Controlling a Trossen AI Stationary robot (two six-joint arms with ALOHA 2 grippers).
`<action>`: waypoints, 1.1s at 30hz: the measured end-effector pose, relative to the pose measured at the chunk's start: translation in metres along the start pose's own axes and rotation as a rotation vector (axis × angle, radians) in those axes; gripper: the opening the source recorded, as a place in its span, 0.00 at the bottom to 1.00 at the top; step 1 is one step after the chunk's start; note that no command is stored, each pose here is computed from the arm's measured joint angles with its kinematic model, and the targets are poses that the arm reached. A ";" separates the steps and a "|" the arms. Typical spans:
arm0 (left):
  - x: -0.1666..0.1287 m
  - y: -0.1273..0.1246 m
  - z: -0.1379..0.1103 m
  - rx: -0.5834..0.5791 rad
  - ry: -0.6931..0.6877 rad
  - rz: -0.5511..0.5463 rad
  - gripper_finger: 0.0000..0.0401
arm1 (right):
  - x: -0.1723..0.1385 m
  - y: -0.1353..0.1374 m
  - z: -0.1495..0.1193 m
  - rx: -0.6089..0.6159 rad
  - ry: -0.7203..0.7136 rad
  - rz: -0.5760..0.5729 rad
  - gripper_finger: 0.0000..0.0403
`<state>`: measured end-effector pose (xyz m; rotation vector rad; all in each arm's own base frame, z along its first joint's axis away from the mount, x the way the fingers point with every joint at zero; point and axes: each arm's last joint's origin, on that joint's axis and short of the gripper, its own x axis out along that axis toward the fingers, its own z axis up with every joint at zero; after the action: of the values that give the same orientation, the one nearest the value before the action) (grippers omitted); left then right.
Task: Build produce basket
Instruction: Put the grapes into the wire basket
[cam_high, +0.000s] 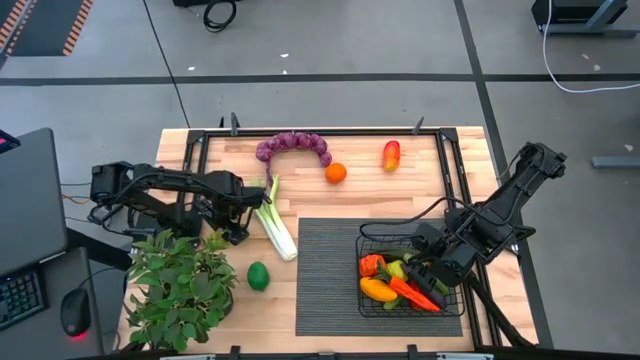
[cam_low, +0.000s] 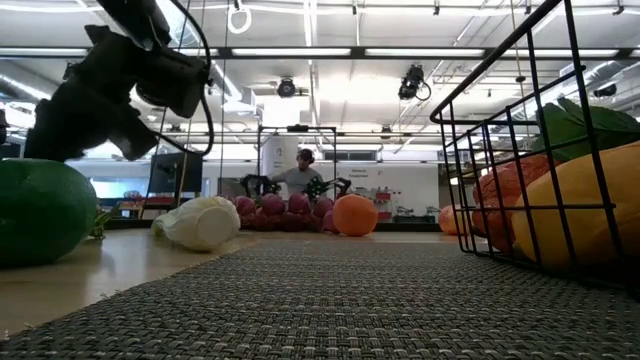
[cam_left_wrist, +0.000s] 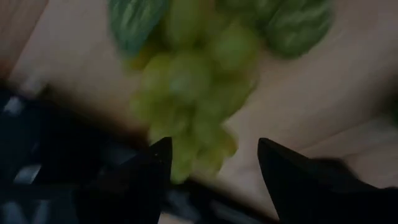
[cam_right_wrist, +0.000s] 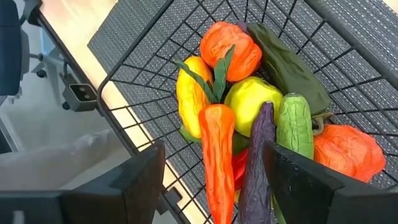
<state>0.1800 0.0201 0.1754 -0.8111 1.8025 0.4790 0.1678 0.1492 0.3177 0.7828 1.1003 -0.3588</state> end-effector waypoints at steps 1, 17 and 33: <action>0.002 -0.001 0.002 0.007 -0.018 -0.013 0.61 | 0.000 0.000 0.000 0.006 -0.001 -0.001 0.67; 0.041 0.014 0.000 0.027 -0.004 -0.006 0.56 | 0.004 -0.003 0.020 0.106 -0.035 -0.020 0.67; -0.022 -0.019 0.016 0.094 -0.187 -0.134 0.26 | 0.005 0.001 0.027 0.102 -0.061 0.028 0.67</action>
<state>0.2092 0.0244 0.1907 -0.7902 1.5757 0.3673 0.1884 0.1311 0.3201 0.8712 1.0194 -0.4152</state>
